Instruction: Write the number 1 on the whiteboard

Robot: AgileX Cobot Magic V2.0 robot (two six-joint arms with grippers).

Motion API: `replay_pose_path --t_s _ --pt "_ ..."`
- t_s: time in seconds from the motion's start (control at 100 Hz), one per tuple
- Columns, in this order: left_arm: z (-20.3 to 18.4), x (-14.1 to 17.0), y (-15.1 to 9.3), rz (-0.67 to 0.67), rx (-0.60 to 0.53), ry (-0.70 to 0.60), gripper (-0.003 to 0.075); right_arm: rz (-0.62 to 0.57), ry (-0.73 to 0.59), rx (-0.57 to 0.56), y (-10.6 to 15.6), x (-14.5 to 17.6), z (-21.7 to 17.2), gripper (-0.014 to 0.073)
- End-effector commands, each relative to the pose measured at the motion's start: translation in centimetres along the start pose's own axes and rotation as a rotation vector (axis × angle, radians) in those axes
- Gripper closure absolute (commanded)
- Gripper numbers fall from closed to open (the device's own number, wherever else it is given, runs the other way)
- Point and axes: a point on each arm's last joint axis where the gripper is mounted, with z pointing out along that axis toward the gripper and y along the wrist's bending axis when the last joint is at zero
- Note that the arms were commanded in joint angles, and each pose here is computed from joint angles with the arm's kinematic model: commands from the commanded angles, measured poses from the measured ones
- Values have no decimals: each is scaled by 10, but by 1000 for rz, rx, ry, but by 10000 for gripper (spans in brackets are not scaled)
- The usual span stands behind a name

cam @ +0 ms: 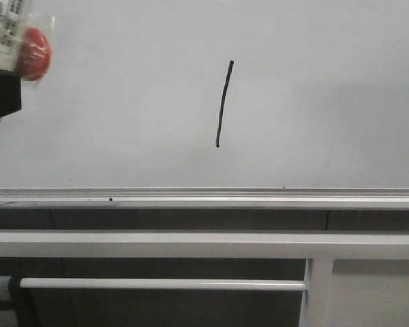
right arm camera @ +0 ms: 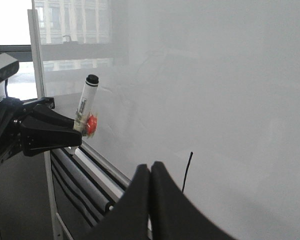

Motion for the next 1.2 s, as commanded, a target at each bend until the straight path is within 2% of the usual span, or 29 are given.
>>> replay_pose_path --t_s 0.0,0.14,0.32,0.43,0.57,0.77,1.19 --pt "4 -14 2 -8 -51 -124 741 10 -16 16 -2 -6 1 658" --pt "6 -10 -3 -71 -95 -200 741 16 5 19 -2 1 1 658" --pt "11 1 -20 -63 -167 -235 741 18 12 20 -2 3 1 658" --pt "20 13 -35 -67 -208 -125 741 18 13 25 -2 4 1 658" --pt "29 16 -48 -55 -199 -96 741 12 15 24 -2 4 1 658" --pt "29 4 -44 -64 -234 -130 741 -10 25 23 -2 5 1 658" --pt "24 -12 -19 -105 -365 -174 741 -7 36 13 -1 9 1 658"
